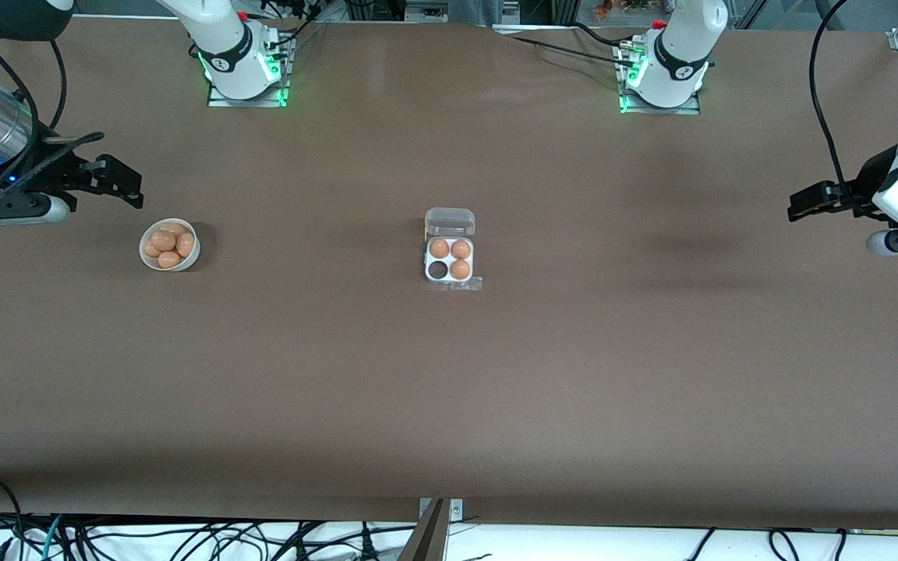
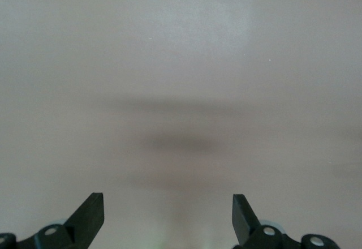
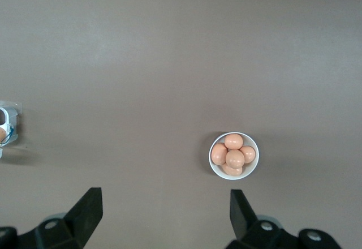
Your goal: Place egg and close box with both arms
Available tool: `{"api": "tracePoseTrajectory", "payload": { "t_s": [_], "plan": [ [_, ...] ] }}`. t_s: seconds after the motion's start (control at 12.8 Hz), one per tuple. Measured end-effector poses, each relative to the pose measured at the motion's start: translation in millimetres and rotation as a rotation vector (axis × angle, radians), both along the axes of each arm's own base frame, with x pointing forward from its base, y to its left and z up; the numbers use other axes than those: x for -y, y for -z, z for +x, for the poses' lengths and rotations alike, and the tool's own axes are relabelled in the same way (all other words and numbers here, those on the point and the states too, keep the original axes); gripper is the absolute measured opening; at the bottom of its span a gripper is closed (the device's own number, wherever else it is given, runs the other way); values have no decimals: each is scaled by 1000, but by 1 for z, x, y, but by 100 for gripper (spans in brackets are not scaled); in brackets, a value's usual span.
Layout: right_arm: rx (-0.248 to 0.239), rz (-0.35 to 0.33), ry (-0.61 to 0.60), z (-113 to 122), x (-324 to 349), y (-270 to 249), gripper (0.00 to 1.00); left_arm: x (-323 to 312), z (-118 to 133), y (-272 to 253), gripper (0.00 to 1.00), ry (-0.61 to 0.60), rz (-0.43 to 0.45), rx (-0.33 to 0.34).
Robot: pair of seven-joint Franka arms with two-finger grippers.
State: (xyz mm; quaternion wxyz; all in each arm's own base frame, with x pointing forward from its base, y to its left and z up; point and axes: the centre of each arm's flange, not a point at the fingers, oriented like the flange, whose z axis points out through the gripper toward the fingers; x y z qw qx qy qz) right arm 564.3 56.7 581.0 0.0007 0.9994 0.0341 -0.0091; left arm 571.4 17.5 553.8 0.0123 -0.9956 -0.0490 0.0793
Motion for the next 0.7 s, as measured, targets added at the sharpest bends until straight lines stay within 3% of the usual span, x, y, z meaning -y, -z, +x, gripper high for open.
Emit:
{"api": "tracePoseTrajectory", "payload": {
  "t_s": [0.7],
  "plan": [
    [0, 0, 0, 0, 0, 0, 100, 0, 1, 2, 100, 0, 0, -3]
  ]
}}
